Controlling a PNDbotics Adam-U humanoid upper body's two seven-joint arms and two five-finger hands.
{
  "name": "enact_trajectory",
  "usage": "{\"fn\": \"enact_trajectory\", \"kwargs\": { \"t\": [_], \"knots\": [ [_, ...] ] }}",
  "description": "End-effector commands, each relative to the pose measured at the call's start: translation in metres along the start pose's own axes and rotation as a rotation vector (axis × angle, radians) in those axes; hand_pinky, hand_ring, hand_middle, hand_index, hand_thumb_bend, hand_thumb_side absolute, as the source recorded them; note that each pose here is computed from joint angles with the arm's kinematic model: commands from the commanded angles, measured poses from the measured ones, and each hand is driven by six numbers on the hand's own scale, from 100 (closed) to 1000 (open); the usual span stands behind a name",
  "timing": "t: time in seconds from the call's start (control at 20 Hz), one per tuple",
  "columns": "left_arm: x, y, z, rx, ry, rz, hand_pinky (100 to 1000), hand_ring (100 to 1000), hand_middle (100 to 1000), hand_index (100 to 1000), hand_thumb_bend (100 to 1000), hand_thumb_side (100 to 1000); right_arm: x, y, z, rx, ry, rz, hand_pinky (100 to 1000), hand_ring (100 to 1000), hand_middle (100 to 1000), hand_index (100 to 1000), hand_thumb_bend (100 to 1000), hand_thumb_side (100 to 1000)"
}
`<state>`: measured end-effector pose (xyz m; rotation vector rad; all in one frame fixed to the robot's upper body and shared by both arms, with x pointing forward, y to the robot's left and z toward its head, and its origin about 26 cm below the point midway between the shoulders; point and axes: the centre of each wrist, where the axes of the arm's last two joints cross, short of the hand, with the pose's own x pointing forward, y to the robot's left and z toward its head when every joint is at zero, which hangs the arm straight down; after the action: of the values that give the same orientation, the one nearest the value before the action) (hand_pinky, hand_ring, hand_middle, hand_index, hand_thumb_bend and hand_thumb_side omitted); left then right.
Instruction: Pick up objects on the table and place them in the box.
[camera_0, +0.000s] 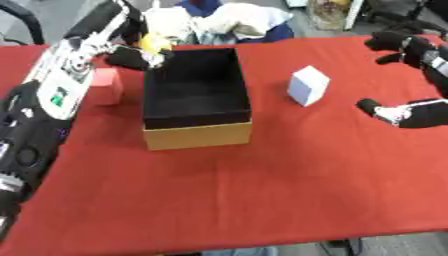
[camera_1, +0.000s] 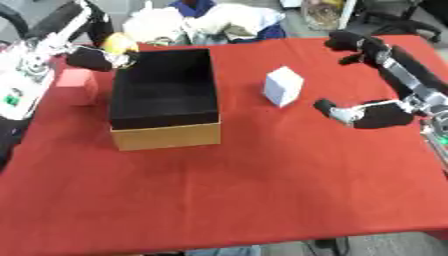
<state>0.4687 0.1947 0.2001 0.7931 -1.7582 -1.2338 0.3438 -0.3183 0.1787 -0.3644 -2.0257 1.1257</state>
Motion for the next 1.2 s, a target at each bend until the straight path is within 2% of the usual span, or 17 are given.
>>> {"fn": "enact_trajectory", "kwargs": {
  "t": [0.05, 0.25, 0.3, 0.35, 0.45, 0.55, 0.75, 0.95, 1.2],
  "knots": [
    [0.009, -0.009, -0.013, -0.021, -0.016, -0.035, 530, 400, 345, 440, 523, 373, 0.004, -0.009, -0.004, -0.003, -0.018, 0.016, 813, 916, 863, 983, 427, 241],
    [0.009, -0.032, -0.019, -0.091, -0.014, -0.073, 540, 438, 396, 486, 561, 388, 0.004, -0.009, -0.005, -0.004, -0.022, 0.012, 813, 915, 862, 983, 420, 246],
    [0.008, -0.037, -0.019, -0.104, -0.015, -0.08, 548, 465, 431, 520, 586, 403, 0.004, -0.009, -0.005, -0.004, -0.022, 0.011, 813, 915, 862, 983, 419, 248],
    [0.008, -0.042, -0.019, -0.116, -0.017, -0.086, 557, 487, 462, 553, 617, 417, 0.004, -0.008, -0.005, -0.004, -0.022, 0.01, 813, 915, 862, 983, 419, 247],
    [0.007, -0.048, -0.017, -0.134, -0.027, -0.091, 596, 545, 536, 661, 738, 496, 0.003, -0.008, -0.005, -0.005, -0.021, 0.009, 813, 915, 862, 983, 418, 247],
    [0.006, -0.047, -0.016, -0.135, -0.042, -0.094, 627, 588, 591, 723, 819, 540, 0.003, -0.008, -0.004, -0.006, -0.017, 0.008, 813, 915, 862, 983, 417, 248],
    [0.005, -0.027, -0.014, -0.105, -0.058, -0.102, 661, 626, 641, 766, 896, 586, 0.002, -0.008, -0.002, -0.007, -0.012, 0.009, 812, 915, 862, 983, 417, 248],
    [0.006, 0.004, -0.01, -0.043, -0.078, -0.11, 686, 662, 676, 793, 945, 611, 0.001, -0.007, -0.001, -0.005, -0.008, 0.008, 813, 915, 861, 983, 415, 248],
    [0.0, 0.051, 0.003, 0.071, -0.069, -0.124, 678, 646, 656, 776, 932, 561, -0.001, -0.007, 0.001, -0.005, 0.002, 0.008, 812, 915, 861, 983, 414, 251]
  ]
}}
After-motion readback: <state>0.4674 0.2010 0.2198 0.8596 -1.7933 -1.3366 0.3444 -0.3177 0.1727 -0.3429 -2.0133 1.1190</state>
